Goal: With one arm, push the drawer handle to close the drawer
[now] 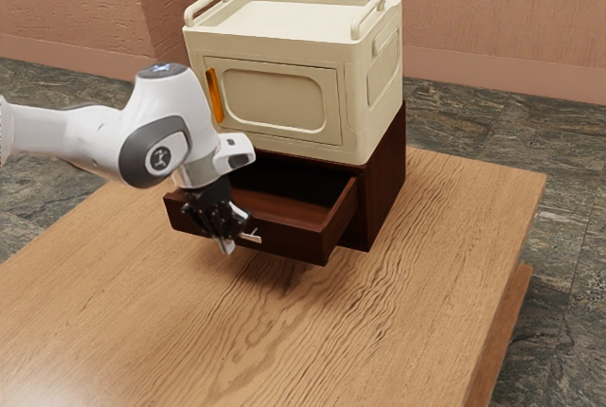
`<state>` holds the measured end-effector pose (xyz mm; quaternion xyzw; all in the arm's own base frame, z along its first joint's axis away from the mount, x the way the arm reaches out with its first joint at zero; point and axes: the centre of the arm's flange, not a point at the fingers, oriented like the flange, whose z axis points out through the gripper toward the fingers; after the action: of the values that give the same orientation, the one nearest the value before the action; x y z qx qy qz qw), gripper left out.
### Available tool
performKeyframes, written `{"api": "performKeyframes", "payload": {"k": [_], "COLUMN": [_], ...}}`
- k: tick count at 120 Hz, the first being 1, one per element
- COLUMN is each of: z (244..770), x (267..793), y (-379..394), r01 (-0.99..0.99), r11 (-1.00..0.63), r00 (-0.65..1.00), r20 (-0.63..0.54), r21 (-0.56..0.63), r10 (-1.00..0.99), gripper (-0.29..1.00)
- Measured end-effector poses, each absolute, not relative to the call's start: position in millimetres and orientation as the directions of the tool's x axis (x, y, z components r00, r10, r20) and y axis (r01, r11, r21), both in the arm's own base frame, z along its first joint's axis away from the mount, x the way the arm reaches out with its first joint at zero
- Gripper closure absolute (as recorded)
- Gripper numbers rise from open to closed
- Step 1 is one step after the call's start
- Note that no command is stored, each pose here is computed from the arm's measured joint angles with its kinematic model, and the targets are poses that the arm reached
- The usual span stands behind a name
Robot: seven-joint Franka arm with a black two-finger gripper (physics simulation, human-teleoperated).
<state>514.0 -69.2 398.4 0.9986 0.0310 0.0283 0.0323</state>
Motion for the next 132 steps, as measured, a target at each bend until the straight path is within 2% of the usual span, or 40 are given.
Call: {"api": "performKeyframes", "payload": {"k": [132], "z": [400], "x": [595], "y": [-64], "r01": [0.072], "r11": [-0.997], "r00": [0.99], "r20": [0.122], "r21": [0.017], "r10": [0.073], "gripper": [0.79]}}
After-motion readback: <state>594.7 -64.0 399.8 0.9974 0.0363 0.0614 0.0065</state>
